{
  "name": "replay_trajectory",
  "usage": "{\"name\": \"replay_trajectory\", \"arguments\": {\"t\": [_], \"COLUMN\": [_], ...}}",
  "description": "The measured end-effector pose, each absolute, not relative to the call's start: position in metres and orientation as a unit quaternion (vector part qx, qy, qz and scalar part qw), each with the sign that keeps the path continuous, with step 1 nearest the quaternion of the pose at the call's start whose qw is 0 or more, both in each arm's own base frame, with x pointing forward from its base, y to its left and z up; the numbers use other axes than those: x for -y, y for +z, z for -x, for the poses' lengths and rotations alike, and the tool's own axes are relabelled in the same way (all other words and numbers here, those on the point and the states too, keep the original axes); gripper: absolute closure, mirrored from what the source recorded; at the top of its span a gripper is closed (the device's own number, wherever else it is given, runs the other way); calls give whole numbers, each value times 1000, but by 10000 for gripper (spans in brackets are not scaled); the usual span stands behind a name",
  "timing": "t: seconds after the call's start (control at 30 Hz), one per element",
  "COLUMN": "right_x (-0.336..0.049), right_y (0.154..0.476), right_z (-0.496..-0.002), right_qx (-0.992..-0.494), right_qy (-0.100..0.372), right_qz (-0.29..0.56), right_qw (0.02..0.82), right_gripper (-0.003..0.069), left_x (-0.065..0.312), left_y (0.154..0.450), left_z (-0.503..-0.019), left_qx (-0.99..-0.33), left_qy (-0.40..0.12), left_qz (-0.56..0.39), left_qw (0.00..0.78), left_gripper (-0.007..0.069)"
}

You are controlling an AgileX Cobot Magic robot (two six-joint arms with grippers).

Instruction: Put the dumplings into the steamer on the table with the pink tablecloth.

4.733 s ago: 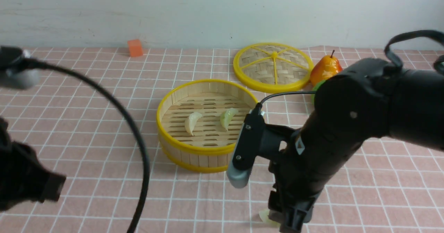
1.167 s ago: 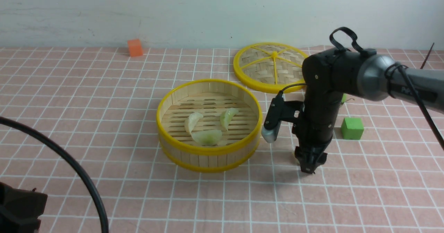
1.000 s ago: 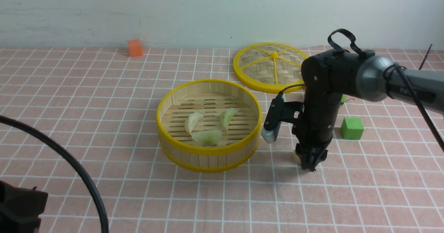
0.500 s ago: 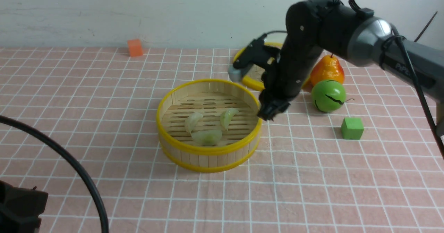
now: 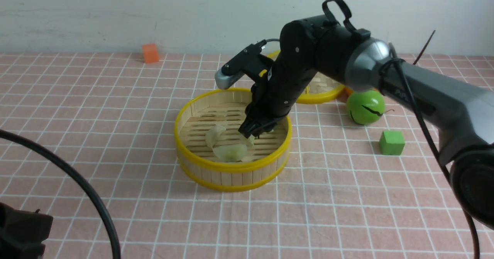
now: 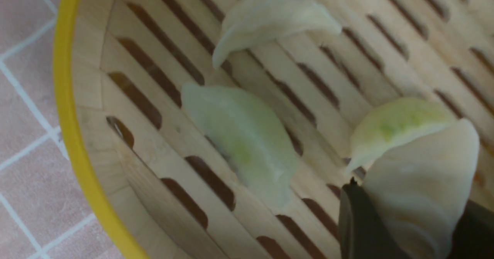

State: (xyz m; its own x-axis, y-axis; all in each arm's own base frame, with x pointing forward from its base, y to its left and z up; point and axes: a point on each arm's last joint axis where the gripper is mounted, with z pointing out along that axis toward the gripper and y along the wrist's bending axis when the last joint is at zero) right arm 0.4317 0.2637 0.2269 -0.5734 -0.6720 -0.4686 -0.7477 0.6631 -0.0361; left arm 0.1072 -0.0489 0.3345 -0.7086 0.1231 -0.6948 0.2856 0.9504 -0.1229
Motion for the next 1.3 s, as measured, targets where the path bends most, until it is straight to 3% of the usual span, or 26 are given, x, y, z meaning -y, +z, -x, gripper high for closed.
{"name": "replay_trajectory", "arguments": {"t": [0.23,0.33,0.47,0.6,0.73,0.93,0.97,1.0,1.1,1.23,1.3], "right_x": [-262,-261,-260,-255,-245,-219,-218,-210,-193,-169,-157], "right_y": [209,210,222,269,323,395,397,408,418,418,421], "right_z": [-432,-431,-428,-419,-402,-353,-351,-335,-303,-260,-237], "right_qx": [-890,-890,-895,-897,-892,-877,-877,-876,-876,-876,-866], "right_qy": [72,67,68,74,84,105,106,112,119,126,139], "right_qz": [408,410,404,394,378,368,367,367,369,368,357], "right_qw": [193,188,174,186,234,290,291,293,287,284,323], "right_gripper": [450,376,288,247,316,538,538,604,674,679,677], "left_x": [49,49,47,40,29,15,15,12,10,10,10], "left_y": [334,335,337,333,314,294,294,294,293,292,292], "left_z": [-107,-107,-103,-88,-65,-37,-36,-30,-26,-26,-26], "left_qx": [-918,-917,-914,-899,-881,-845,-843,-832,-824,-825,-825], "left_qy": [-111,-111,-114,-125,-136,-169,-170,-179,-185,-185,-185], "left_qz": [-111,-111,-110,-109,-106,-80,-79,-73,-69,-69,-68], "left_qw": [365,366,373,406,440,501,504,521,531,529,529], "left_gripper": [596,596,592,589,587,587,587,587,587,587,585]}}
